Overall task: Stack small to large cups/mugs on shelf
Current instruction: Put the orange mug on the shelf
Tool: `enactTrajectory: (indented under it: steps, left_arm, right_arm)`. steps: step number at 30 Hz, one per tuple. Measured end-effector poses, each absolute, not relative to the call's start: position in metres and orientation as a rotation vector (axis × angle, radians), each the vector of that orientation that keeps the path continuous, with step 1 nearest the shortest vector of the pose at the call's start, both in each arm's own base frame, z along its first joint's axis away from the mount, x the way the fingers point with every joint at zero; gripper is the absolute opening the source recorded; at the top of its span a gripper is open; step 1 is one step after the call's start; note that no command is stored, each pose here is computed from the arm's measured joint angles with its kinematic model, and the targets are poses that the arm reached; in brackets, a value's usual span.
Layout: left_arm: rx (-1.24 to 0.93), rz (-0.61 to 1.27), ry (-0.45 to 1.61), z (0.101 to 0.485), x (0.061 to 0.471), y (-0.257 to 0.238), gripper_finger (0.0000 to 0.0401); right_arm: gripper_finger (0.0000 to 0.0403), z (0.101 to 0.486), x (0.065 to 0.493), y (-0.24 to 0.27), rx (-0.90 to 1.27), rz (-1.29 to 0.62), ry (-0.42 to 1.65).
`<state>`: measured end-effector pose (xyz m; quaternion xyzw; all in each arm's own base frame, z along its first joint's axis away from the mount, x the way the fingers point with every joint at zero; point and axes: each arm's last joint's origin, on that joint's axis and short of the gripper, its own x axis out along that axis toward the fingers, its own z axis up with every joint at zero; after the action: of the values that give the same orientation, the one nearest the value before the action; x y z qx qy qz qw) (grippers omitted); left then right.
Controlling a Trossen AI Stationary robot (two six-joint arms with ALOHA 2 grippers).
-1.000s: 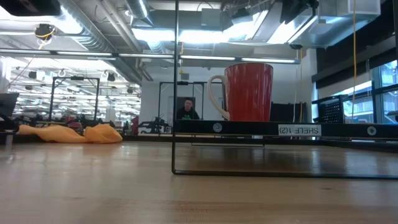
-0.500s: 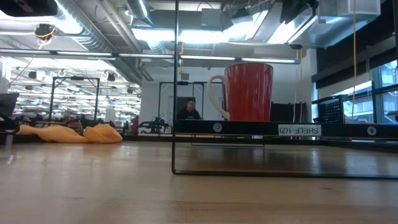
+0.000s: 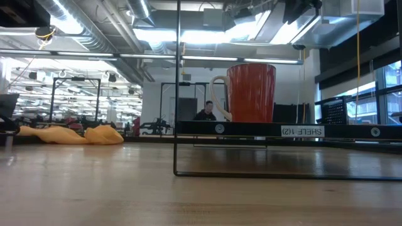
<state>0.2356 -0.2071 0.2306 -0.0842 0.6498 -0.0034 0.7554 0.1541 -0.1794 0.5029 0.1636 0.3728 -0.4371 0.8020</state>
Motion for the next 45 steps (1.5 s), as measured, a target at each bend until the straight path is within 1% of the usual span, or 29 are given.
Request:
enactTrajectory:
  steps: [6, 16, 26, 29, 33, 39, 45]
  left_arm:
    - [-0.167, 0.011, 1.411, 0.227, 0.235, -0.206, 0.0055]
    - [-0.193, -0.015, 1.395, 0.213, 0.235, -0.206, 0.0055]
    - [-0.211, -0.042, 1.489, 0.200, 0.227, -0.203, 0.0055]
    - [-0.217, -0.046, 1.502, 0.199, 0.227, -0.202, 0.0044]
    - [-0.233, -0.029, 1.502, 0.199, 0.231, -0.197, 0.0009]
    - [-0.245, 0.028, 1.482, 0.199, 0.239, -0.185, 0.0005]
    - [-0.208, 0.072, 1.507, 0.199, 0.242, -0.173, 0.0003]
  right_arm:
    - [0.0110, 0.503, 0.154, -0.179, 0.350, -0.937, 0.799]
    - [0.0110, 0.503, 0.154, -0.179, 0.349, -0.936, 0.800]
    - [0.0110, 0.503, 0.154, -0.179, 0.349, -0.936, 0.800]
    - [0.0110, 0.503, 0.154, -0.179, 0.348, -0.936, 0.800]
    - [0.0110, 0.503, 0.154, -0.179, 0.348, -0.936, 0.800]
    - [0.0110, 0.503, 0.154, -0.179, 0.350, -0.937, 0.800]
    - [0.0110, 0.503, 0.154, -0.179, 0.363, -0.943, 0.793]
